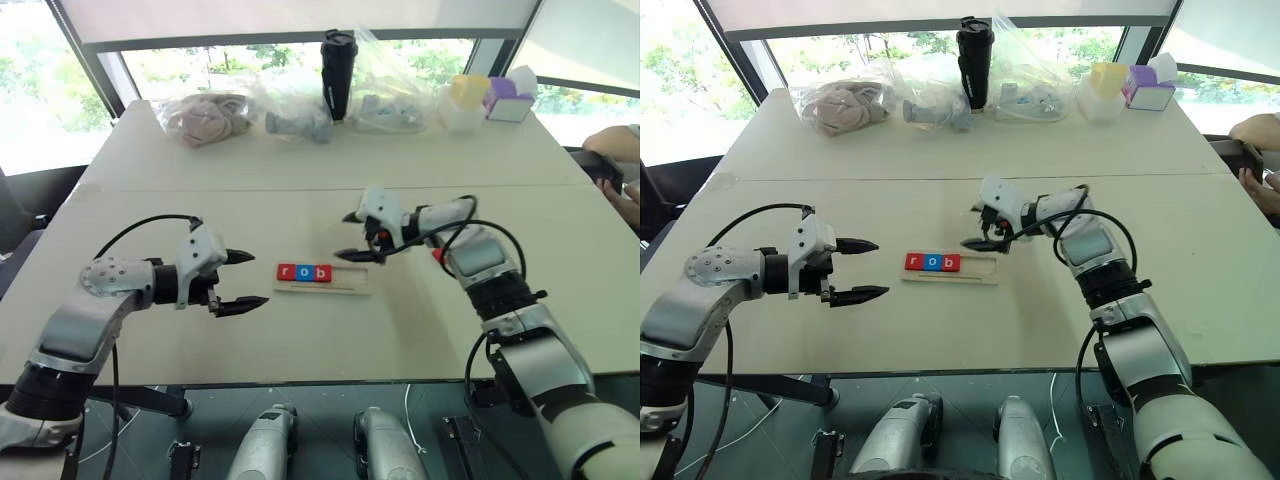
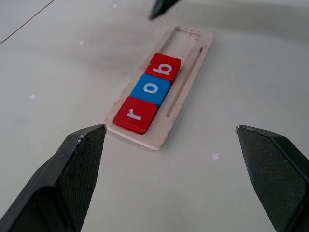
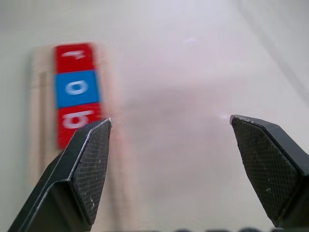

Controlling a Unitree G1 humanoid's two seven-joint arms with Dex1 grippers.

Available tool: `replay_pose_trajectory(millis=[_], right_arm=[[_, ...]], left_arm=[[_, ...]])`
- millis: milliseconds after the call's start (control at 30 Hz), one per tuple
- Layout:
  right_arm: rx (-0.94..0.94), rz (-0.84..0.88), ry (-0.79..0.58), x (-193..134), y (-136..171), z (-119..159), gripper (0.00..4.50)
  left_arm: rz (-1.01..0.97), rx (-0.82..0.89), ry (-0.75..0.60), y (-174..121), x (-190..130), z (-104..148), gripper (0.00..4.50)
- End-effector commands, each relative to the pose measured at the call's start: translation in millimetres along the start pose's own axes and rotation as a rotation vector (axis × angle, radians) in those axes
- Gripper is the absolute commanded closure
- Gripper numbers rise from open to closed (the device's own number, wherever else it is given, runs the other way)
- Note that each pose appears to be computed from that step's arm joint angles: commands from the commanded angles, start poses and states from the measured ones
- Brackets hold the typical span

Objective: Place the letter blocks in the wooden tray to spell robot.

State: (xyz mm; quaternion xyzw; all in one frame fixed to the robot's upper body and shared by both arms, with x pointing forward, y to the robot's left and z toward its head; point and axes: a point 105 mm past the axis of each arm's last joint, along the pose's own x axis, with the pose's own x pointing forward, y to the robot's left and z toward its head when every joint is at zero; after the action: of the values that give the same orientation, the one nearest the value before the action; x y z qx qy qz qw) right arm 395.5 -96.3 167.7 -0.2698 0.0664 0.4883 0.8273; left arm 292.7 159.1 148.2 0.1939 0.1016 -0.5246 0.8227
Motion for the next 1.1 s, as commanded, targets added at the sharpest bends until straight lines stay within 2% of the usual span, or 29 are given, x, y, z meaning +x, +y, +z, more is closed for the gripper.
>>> replay_pose_trajectory(millis=[33,167,367,533,667,767,1000,1100], right_arm=[[0.088,-0.238,-0.086,-30,-32,11,0.45],[0.309,-0.571,-0.047,-74,-59,-15,0.45],[0.446,-0.770,0.055,-109,-66,-43,0.45],[0.448,-0.782,0.103,-127,-56,-54,0.45],[0.440,-0.697,0.170,-129,-33,-67,0.45],[0.480,-0.697,0.208,-132,-21,-76,0.45],[0.543,-0.651,0.233,-122,0,-88,0.45],[0.553,-0.635,0.244,-115,2,-92,0.45]], left_arm=[[0.001,0.014,-0.103,-2,-3,27,0.00],[0.005,-0.006,-0.149,-2,-5,39,0.00],[-0.005,-0.005,-0.144,0,0,38,0.00],[-0.009,0.002,-0.137,2,1,37,0.00],[-0.017,0.011,-0.119,1,2,34,0.00],[-0.014,0.013,-0.109,2,2,32,0.00],[-0.029,0.012,-0.107,-3,4,31,0.00],[-0.048,0.052,-0.051,-8,5,26,0.00]])
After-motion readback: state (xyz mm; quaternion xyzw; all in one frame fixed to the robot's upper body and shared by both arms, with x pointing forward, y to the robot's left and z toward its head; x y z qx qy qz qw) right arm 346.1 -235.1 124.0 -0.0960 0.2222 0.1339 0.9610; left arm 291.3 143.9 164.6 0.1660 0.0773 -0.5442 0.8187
